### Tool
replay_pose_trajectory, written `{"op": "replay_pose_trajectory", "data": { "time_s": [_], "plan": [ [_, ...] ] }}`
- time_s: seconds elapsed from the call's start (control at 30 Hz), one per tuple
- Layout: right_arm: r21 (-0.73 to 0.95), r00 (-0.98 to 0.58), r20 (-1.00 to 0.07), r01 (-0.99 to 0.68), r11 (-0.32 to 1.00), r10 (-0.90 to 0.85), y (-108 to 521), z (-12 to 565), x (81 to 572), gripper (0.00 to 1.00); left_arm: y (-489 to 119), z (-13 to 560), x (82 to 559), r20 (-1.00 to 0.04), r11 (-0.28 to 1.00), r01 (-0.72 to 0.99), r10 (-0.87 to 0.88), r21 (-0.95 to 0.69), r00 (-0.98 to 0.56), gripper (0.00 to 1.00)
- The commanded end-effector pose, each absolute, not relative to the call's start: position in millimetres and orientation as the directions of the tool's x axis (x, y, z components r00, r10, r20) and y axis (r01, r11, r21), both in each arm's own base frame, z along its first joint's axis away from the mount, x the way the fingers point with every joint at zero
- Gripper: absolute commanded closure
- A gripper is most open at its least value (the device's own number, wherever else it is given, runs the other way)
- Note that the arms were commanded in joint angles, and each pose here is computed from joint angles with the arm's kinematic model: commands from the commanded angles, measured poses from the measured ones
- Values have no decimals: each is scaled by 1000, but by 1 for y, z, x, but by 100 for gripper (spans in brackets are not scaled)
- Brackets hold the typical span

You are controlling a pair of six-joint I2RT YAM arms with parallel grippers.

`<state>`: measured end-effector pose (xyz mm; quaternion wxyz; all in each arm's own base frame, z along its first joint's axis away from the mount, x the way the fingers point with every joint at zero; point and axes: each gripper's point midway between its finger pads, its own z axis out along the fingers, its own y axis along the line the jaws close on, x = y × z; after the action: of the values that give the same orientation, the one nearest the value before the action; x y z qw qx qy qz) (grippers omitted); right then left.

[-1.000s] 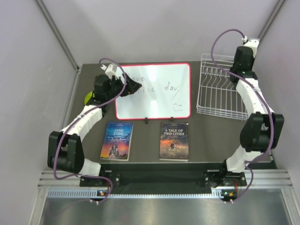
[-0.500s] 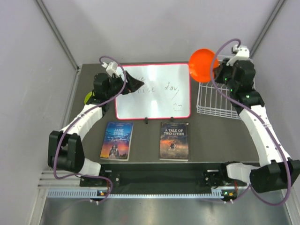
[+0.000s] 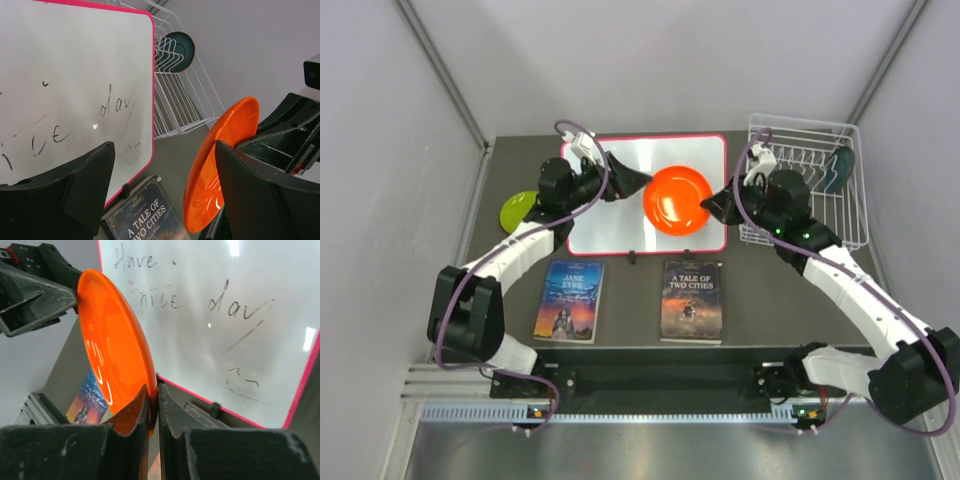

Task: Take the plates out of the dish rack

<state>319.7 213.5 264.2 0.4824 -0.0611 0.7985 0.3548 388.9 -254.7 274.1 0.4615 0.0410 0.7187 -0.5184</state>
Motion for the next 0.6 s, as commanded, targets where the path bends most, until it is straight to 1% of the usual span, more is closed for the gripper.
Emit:
{"op": "replay_pose_trajectory", "data": {
  "time_s": [0.0, 0.1, 0.17, 0.2, 0.23, 0.27, 0.3, 0.37, 0.4, 0.43, 0.53, 0.57],
  "plan": [
    [553, -458, -826, -546, 629, 329, 239, 303, 314, 100, -270, 282, 385, -722, 422, 586, -426, -691, -545, 15],
    [565, -467, -820, -561, 605, 332, 244, 302, 312, 100, -275, 278, 382, -721, 424, 584, -419, -693, -552, 16],
    [573, -476, -815, -570, 589, 332, 249, 301, 312, 100, -277, 276, 379, -722, 422, 586, -413, -692, -555, 19],
    [577, -482, -811, -569, 586, 330, 250, 298, 312, 100, -277, 273, 379, -721, 424, 584, -410, -693, -558, 28],
    [580, -486, -809, -568, 584, 330, 251, 296, 314, 100, -278, 275, 377, -723, 422, 588, -408, -691, -557, 32],
    [580, -488, -809, -572, 580, 328, 253, 296, 313, 100, -278, 273, 377, -724, 423, 587, -405, -690, -559, 40],
    [579, -487, -810, -573, 580, 327, 253, 296, 314, 100, -277, 272, 376, -723, 425, 585, -406, -691, -559, 58],
    [578, -489, -810, -571, 583, 325, 254, 294, 317, 100, -277, 270, 374, -723, 424, 585, -401, -691, -563, 75],
    [575, -486, -812, -573, 584, 322, 254, 294, 317, 100, -277, 267, 374, -722, 425, 583, -399, -692, -565, 86],
    [573, -487, -813, -571, 587, 320, 254, 293, 318, 100, -277, 265, 374, -721, 429, 579, -398, -693, -567, 100],
    [557, -480, -821, -552, 620, 310, 250, 290, 324, 100, -274, 264, 375, -736, 457, 578, -392, -676, -552, 100],
    [550, -470, -826, -545, 633, 312, 249, 293, 326, 92, -272, 261, 375, -744, 476, 572, -384, -667, -547, 100]
  ]
}}
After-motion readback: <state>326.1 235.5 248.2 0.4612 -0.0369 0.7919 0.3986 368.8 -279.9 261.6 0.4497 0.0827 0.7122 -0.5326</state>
